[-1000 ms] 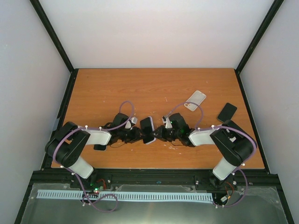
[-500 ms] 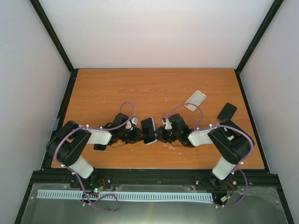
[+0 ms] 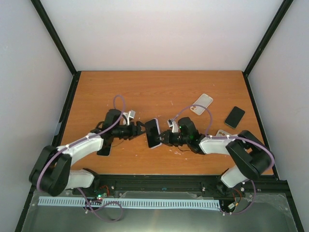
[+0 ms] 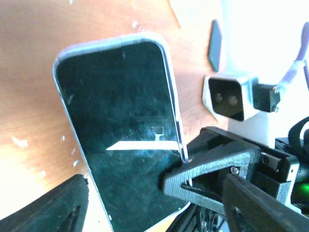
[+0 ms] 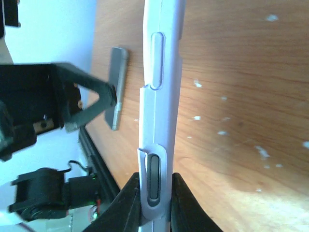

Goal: Put the phone into the phone case

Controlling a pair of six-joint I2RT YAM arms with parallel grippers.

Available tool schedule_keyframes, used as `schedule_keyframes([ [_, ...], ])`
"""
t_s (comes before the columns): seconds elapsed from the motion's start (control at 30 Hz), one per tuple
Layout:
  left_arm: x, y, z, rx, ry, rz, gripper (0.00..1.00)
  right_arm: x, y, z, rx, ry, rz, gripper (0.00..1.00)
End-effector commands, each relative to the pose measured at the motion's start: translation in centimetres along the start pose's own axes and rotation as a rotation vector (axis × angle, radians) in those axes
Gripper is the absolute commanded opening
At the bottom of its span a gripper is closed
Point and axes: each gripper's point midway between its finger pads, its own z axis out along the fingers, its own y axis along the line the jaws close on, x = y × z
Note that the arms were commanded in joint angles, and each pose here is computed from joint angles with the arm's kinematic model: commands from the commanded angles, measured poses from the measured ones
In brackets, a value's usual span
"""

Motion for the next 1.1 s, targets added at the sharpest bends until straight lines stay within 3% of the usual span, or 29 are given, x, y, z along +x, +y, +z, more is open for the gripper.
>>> schedule_keyframes([
  [0.0, -2.2, -3.8, -3.5, 0.041, -0.079, 0.099, 0.81, -0.9, 6.0, -2.1, -0.171, -0.043, -0.129, 0.1],
  [0.2, -3.2, -8.6, -7.6, 0.138, -0.169, 0.188, 0.92, -1.0, 12.0, -5.5, -0.359, -0.068, -0.184, 0.1],
  [0.53, -2.3, -15.7, -12.1, 0.401, -0.24, 0.33, 0.93, 0.8, 18.7, -11.6, -0.684, -0.086, -0.251, 0.11],
  [0.83, -0.2, -18.3, -14.3, 0.664, -0.248, 0.354, 0.83, 2.2, 21.4, -14.6, -0.884, -0.059, -0.247, 0.11],
  [1.07, -0.4, -18.5, -14.6, 0.705, -0.263, 0.34, 0.73, 3.0, 21.8, -14.6, -0.958, -0.019, -0.223, 0.1],
])
